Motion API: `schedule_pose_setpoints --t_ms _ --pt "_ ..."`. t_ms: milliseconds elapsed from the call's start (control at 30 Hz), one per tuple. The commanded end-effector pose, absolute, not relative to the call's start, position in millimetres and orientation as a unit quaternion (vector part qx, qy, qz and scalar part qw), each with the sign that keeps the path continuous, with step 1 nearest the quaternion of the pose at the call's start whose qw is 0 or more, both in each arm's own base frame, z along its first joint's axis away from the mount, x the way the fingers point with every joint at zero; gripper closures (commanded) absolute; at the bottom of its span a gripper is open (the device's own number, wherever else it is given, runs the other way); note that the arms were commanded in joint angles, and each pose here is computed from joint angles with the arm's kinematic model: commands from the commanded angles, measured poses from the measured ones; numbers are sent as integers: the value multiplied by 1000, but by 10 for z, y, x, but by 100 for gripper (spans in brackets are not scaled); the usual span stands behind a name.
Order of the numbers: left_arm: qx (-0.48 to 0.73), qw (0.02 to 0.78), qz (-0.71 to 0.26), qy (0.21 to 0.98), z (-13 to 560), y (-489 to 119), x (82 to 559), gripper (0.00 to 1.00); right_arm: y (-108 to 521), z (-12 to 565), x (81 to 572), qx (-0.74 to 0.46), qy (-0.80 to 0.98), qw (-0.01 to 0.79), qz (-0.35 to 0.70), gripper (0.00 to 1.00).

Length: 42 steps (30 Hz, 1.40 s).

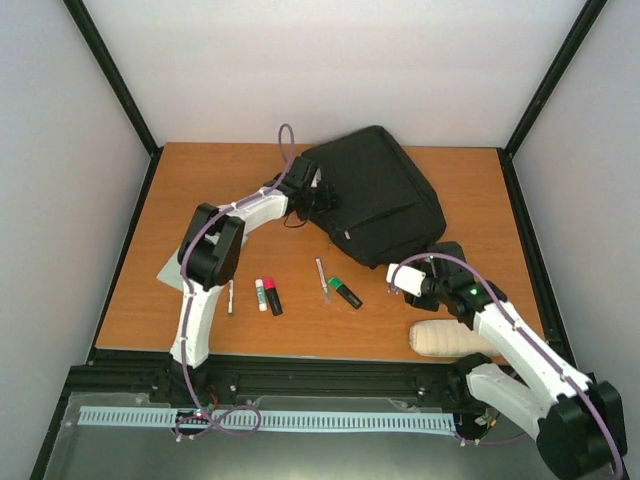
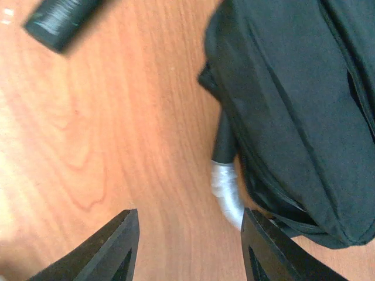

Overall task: Pack the student bag
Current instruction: Adjust the student bag at the center of the board.

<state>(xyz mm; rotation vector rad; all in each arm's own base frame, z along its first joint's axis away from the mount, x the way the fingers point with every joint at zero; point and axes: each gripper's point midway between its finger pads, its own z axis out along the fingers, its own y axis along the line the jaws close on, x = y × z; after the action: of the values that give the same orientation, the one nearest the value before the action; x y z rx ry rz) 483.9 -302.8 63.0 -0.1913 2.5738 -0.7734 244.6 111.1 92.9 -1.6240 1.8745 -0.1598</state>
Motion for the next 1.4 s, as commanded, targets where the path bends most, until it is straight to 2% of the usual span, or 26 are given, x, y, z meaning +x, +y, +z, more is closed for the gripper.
schedule_pose_setpoints --t_ms 0,200,300,500,667,833,1000,1367 --pt "-7 221 -299 928 690 -3365 4976 17 1120 991 2053 -616 728 302 -1 51" --pt "15 205 -301 931 483 -3688 5067 22 1193 1377 2368 -542 758 362 9 51" --pt "23 203 -305 930 475 -3814 5055 23 1180 1547 2633 -504 779 372 35 56" --pt "61 215 -323 920 685 -4099 4966 27 716 1784 3388 -362 841 396 71 58" --pt "74 203 -326 920 678 -4282 4861 28 358 1662 3980 -295 869 396 32 57" --pt "68 195 -328 922 643 -4313 4815 28 32 1140 4307 -269 898 345 -34 58" --pt "69 193 -320 925 609 -4272 4780 27 -134 707 4125 -272 919 279 -62 58" --pt "88 179 -327 924 459 -4437 4691 23 48 194 3134 -326 931 164 -13 62"
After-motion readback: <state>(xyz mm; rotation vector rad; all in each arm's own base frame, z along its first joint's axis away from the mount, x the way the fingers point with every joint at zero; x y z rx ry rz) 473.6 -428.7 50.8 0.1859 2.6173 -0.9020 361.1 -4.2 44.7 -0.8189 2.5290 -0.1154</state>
